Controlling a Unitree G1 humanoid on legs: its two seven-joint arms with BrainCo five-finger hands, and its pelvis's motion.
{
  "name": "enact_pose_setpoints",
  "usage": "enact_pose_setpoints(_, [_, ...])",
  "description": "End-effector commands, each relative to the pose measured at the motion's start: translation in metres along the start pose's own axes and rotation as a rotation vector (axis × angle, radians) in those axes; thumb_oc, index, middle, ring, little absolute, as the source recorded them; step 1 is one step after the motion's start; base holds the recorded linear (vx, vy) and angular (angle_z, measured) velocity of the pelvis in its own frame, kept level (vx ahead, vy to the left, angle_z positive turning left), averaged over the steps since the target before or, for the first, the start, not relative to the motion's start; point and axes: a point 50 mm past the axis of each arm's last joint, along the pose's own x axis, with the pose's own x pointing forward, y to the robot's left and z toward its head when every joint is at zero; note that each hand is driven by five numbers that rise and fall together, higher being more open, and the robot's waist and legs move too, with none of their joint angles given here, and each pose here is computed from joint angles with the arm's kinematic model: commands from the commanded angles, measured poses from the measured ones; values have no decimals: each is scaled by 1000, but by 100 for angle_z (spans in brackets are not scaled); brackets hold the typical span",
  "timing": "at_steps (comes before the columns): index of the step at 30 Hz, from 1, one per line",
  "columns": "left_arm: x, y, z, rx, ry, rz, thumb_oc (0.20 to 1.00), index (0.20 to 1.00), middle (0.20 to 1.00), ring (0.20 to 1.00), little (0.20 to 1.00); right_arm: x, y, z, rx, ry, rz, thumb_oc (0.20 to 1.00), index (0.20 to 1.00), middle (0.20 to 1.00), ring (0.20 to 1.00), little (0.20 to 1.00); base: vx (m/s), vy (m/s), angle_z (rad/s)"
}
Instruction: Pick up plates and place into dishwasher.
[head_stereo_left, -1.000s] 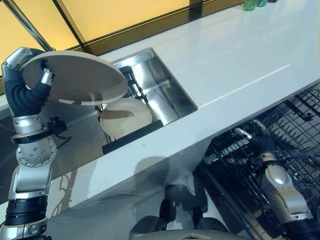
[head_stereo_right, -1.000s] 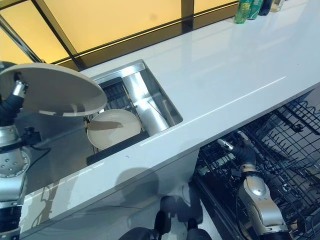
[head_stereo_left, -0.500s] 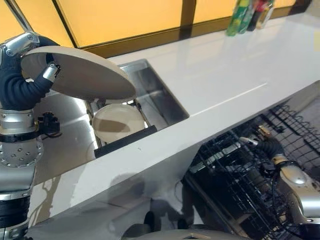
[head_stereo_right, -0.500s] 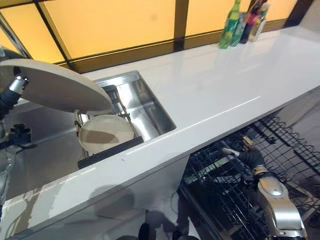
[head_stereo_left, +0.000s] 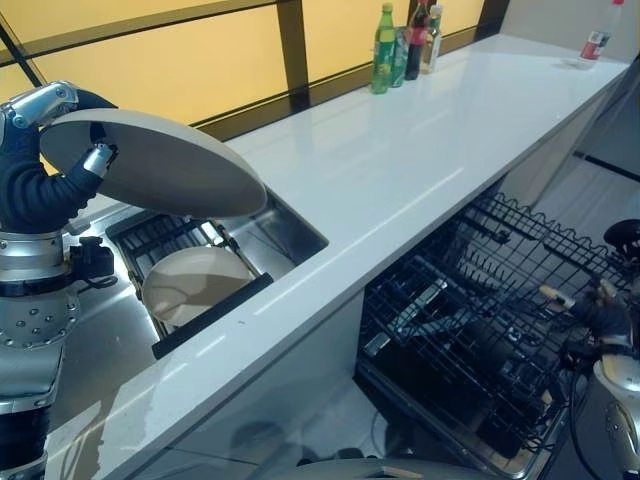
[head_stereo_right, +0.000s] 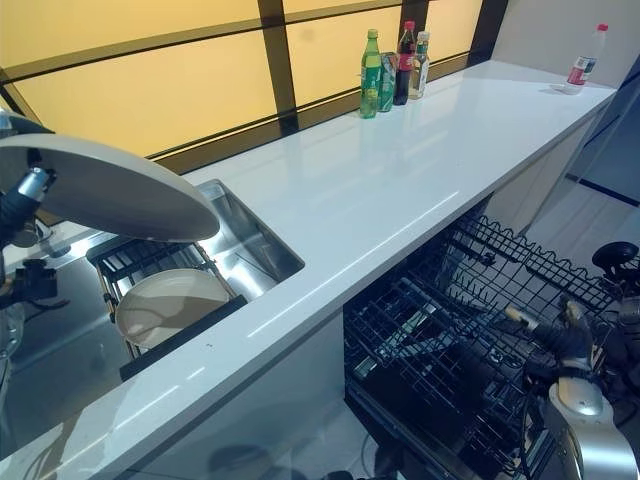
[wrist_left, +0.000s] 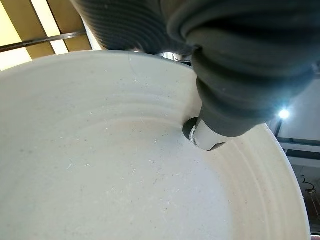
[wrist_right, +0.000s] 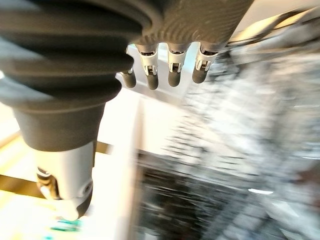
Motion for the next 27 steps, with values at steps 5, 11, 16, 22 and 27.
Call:
enact_pose_setpoints(5, [17,-17,3,-191,-33,87,200,200,200,200,200,-21,40,132,191,-797,220,1000,1000,1000,1000,1000,4,5,2])
enact_pose_setpoints(11, [20,-46,6,-359,-8,92,200,200,200,200,200,-38,84,147,249,-848,535,1000,1000,1000,1000,1000,22,-1,20])
enact_pose_setpoints(16, [21,-67,14,-433,-7,36,200,200,200,200,200,-54,113,150,307,-826,747,1000,1000,1000,1000,1000,15,-16,30])
enact_pose_setpoints(22, [22,-80,19,-482,-3,11,200,200,200,200,200,-72,147,152,312,-798,925,1000,1000,1000,1000,1000,8,-6,13])
enact_pose_setpoints(27, [22,-82,20,-476,5,0,200,200,200,200,200,-78,155,148,301,-761,1001,1000,1000,1000,1000,1000,15,-10,7])
